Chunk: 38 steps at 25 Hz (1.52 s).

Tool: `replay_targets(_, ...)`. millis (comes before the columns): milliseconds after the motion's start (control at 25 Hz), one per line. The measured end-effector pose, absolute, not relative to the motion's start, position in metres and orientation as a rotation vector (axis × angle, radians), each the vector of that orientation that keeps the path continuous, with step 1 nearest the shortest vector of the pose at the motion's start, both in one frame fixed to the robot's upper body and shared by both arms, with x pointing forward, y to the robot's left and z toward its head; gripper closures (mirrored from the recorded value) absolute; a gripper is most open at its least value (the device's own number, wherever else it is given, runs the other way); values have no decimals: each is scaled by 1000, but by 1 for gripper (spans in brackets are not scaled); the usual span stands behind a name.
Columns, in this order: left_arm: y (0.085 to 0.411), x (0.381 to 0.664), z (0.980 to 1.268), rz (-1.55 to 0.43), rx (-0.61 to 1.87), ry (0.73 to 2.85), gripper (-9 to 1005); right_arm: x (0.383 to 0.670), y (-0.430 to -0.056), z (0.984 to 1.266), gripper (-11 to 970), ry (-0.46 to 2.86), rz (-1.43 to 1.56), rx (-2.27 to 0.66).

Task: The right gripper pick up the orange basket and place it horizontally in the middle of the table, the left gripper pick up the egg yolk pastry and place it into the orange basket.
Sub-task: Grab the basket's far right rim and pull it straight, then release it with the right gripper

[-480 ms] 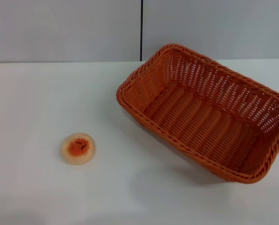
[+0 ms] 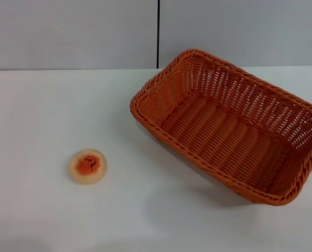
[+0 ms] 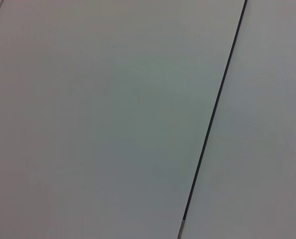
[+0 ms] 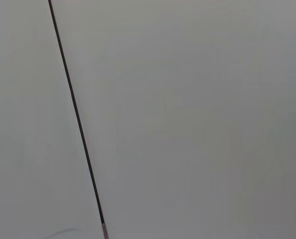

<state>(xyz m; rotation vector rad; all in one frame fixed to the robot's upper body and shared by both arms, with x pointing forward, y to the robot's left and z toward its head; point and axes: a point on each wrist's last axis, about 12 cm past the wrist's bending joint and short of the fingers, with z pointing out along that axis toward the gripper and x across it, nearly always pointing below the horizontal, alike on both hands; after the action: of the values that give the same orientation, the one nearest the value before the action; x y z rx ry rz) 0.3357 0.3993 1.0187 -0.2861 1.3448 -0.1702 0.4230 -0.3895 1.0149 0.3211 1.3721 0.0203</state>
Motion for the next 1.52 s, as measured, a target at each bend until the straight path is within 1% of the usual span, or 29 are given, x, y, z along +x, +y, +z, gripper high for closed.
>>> replay_targets(200,400,338,1020,-170,-279,1343,232,425,-390,1015,129,1392,32,277)
replay_targets(320,401,339,1020,-169,-276,1343,233,426,-395,1021,129,1392,66,231)
replay_targets(400,401,339,1020,-166,-278,1347,234,430,-404,1029,129,1390,123,207)
replay_targets(440,401,341,1019,-166,-279,1350,234,435,-414,1041,129,1401,189,168)
replay_targets(480,401,341,1019,-166,-279,1350,235,435,-414,1041,129,1401,189,168)
replay_targets(520,401,342,1019,-168,-279,1351,235,437,-418,1046,129,1411,219,148)
replay_targets(640,401,344,1019,-170,-277,1351,236,449,-434,1071,130,1460,332,100)
replay_targets(760,400,348,1020,-178,-272,1348,237,464,-445,1098,132,1559,417,57)
replay_targets(800,399,349,1020,-181,-270,1348,237,476,-447,1113,133,1643,448,15)
replay_targets(840,399,350,1020,-183,-269,1349,237,476,-447,1113,133,1643,448,15)
replay_targets(1000,399,351,1018,-184,-274,1359,239,507,-444,1145,134,1859,518,-68)
replay_targets(1200,396,353,1015,-170,-270,1381,240,542,-425,1167,135,2036,664,-229)
replay_targets(1360,395,353,1013,-173,-270,1396,241,566,-411,1182,135,2153,711,-333)
replay_targets(1520,395,350,1012,-174,-269,1401,243,588,-393,1188,136,2278,768,-424)
